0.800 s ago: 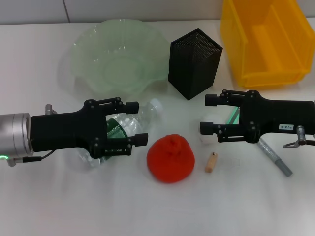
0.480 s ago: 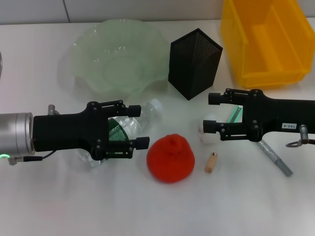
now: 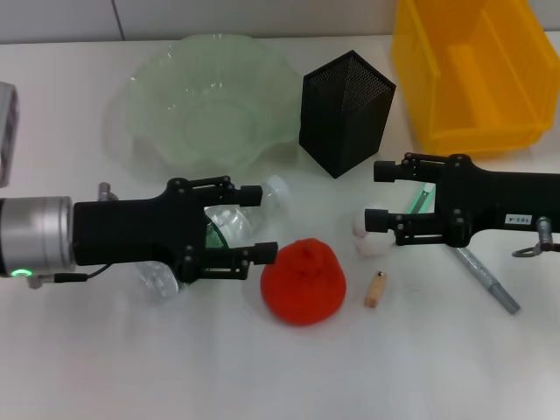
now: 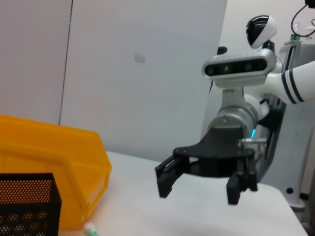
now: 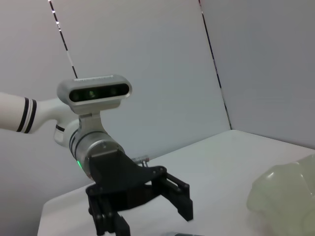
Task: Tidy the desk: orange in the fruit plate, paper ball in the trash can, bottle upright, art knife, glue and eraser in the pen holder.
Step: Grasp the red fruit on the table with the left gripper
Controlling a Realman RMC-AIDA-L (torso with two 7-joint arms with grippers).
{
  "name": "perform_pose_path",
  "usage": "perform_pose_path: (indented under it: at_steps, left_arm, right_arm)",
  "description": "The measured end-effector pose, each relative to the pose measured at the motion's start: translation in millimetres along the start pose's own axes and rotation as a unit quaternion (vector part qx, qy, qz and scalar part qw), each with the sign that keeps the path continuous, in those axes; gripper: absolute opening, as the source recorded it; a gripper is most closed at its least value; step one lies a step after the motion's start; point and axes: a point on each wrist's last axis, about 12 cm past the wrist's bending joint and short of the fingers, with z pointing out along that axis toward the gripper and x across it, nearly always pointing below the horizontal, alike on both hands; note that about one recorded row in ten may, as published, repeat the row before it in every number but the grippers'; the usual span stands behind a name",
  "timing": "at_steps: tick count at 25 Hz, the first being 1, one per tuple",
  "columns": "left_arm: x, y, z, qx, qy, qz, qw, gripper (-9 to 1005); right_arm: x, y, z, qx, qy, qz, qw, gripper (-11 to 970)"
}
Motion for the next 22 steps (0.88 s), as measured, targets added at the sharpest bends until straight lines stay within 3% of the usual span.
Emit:
perform_pose_path:
  at_steps: [9,22]
  left_arm:
    - [6,2.1,36,0.013,0.051,0.010,0.999,771]
    - [9,12.1,52,-0.017,0.090,0.012,0.996,765]
  right_arm:
    - [-11,-0.1,-15,0.001,-0.019,-0.007,1.000,802]
    - [-15,-1.2,-24,0.007,-0.019,-0.014,1.000,798]
